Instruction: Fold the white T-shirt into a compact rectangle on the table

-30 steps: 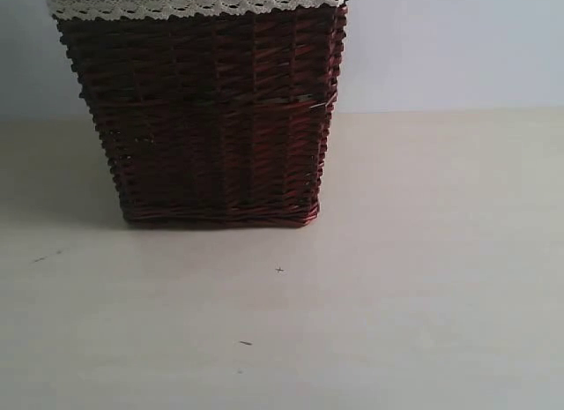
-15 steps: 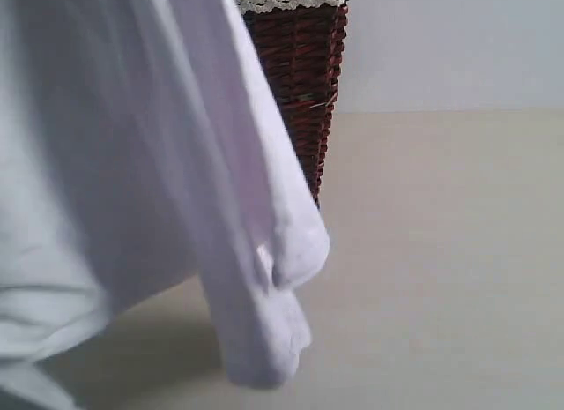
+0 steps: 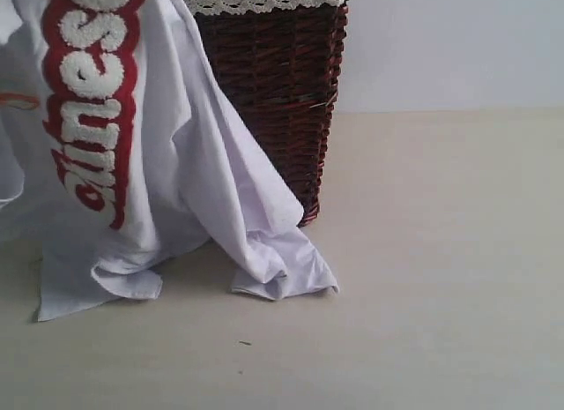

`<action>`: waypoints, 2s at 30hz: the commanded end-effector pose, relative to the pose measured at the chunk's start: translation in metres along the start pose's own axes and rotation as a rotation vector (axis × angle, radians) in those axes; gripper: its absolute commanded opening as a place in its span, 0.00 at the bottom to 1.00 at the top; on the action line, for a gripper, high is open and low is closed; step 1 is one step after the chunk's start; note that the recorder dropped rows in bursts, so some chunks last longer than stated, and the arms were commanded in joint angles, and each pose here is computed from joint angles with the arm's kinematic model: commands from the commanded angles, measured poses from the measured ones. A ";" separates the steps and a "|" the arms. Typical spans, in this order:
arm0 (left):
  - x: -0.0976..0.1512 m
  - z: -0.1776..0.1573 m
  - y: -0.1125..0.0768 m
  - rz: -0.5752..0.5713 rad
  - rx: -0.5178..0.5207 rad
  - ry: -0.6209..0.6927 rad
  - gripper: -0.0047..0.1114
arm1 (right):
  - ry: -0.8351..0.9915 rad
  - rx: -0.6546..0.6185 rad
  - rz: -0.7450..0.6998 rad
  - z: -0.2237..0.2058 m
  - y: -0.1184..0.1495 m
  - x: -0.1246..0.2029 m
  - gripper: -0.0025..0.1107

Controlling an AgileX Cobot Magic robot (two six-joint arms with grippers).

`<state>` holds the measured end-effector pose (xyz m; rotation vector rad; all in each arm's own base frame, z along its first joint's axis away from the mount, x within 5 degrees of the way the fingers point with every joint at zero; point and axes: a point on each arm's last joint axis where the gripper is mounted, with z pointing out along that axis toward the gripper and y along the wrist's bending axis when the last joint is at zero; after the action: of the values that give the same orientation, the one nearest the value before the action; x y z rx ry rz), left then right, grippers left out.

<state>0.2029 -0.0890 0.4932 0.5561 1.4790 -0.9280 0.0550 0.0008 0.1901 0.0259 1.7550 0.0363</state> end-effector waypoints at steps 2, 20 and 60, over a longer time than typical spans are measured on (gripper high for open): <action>-0.026 -0.037 -0.052 0.040 0.077 -0.160 0.04 | -0.004 -0.003 -0.007 0.000 0.000 0.001 0.02; -0.002 -0.067 -0.079 0.078 0.044 -0.170 0.04 | -0.004 -0.003 -0.007 0.000 0.000 0.001 0.02; 0.136 -0.017 0.192 -0.121 -0.854 0.211 0.51 | -0.004 -0.003 -0.007 0.000 0.000 0.001 0.02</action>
<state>0.3329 0.0025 0.3158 -0.0487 1.9339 -0.2275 0.0550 0.0008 0.1901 0.0259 1.7550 0.0363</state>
